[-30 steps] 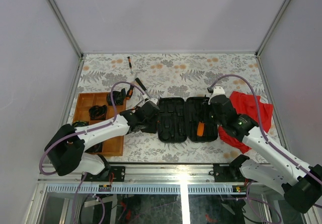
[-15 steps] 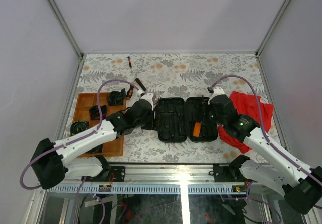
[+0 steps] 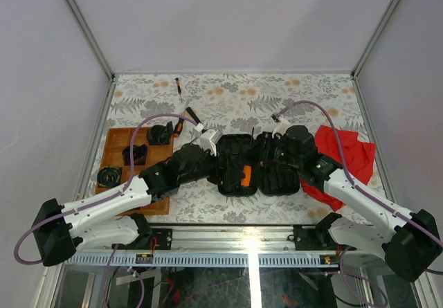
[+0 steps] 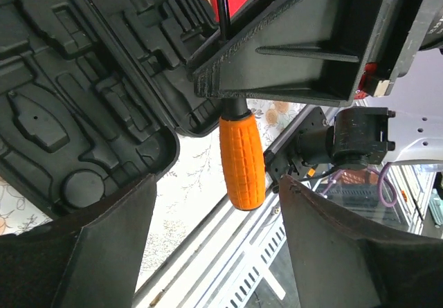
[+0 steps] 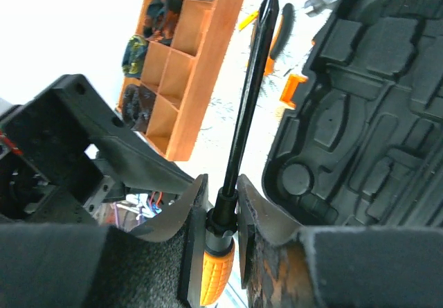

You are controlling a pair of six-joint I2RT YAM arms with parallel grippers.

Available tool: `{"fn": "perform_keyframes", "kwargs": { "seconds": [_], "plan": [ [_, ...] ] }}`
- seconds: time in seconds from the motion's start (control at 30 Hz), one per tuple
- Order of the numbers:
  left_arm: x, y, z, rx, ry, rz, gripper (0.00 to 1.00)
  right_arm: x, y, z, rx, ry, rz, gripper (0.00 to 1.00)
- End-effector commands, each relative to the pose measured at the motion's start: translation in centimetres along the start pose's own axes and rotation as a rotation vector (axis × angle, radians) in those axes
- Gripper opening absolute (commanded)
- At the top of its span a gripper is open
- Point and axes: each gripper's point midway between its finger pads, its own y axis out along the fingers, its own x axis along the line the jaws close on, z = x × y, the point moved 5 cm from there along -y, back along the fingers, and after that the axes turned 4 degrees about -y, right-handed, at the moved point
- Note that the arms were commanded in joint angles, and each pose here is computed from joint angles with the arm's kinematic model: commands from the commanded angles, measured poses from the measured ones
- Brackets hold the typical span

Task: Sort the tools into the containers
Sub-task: Place the screwdriver in the storage box.

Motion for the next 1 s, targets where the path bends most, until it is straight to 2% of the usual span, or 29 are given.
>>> {"fn": "perform_keyframes", "kwargs": {
  "seconds": [0.0, 0.23, 0.57, 0.87, 0.97],
  "plan": [
    [-1.4, 0.5, -0.4, -0.024, -0.006, 0.093, 0.7, 3.1, -0.4, -1.7, -0.051, -0.022, -0.171, 0.0],
    [-1.6, 1.6, -0.3, -0.023, -0.021, 0.119, 0.69, 3.2, -0.5, -0.7, -0.005, -0.039, -0.21, 0.01],
    [-2.0, 2.5, -1.0, -0.043, -0.035, 0.123, 0.51, 3.1, -0.3, 0.1, 0.04, -0.047, -0.233, 0.02],
    [-2.0, 3.0, -1.1, -0.047, -0.053, 0.124, 0.16, 2.6, -0.2, 0.2, 0.039, -0.051, -0.2, 0.06],
    [-1.9, 3.1, -1.0, -0.04, -0.056, 0.123, 0.01, 2.2, -0.3, -0.2, 0.001, -0.048, -0.155, 0.14]
  ]
}}
